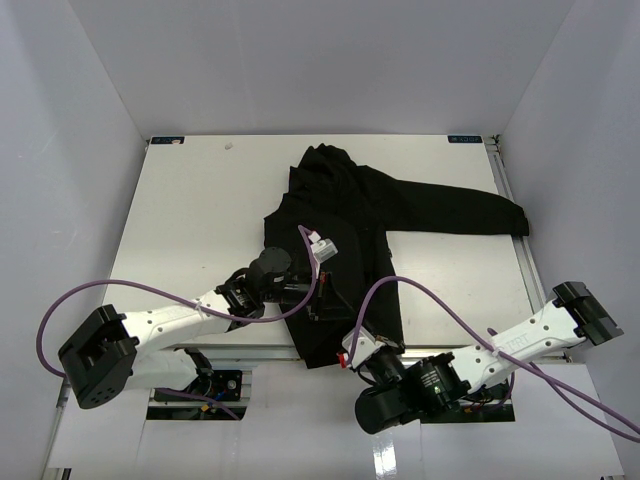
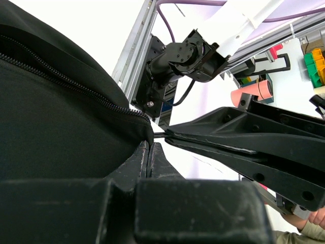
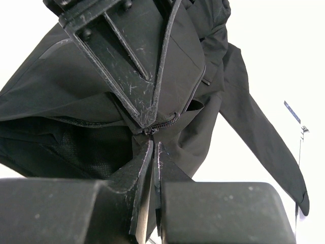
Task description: Zip up the jacket
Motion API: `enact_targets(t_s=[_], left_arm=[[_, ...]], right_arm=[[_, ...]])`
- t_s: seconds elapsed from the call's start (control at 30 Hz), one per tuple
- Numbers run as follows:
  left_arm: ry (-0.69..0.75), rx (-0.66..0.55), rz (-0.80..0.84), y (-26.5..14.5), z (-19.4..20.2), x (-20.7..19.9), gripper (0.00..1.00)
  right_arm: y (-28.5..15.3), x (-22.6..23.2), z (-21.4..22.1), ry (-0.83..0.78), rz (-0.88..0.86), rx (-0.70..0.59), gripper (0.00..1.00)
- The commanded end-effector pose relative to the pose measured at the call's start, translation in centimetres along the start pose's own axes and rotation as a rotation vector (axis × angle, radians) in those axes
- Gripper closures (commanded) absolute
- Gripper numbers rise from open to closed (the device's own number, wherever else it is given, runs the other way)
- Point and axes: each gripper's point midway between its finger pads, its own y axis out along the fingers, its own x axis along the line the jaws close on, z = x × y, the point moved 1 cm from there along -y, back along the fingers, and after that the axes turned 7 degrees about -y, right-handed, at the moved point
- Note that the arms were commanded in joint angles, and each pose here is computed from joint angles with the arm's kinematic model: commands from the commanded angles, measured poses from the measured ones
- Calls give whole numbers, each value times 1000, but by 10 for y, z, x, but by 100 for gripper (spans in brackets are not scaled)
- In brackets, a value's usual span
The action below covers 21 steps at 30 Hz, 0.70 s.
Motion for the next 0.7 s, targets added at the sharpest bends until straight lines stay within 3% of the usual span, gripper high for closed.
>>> enact_targets(t_s=[0.0, 0.13, 0.67], left_arm=[[28, 27, 106, -7, 3, -27, 100], [28, 27, 115, -8, 2, -30, 100], [24, 31, 132, -7, 1, -34, 100]], right_arm=[[3, -8, -1, 70, 48, -6, 91], [4, -4, 1, 62, 36, 4, 85], [8, 3, 9, 75, 35, 27, 82]])
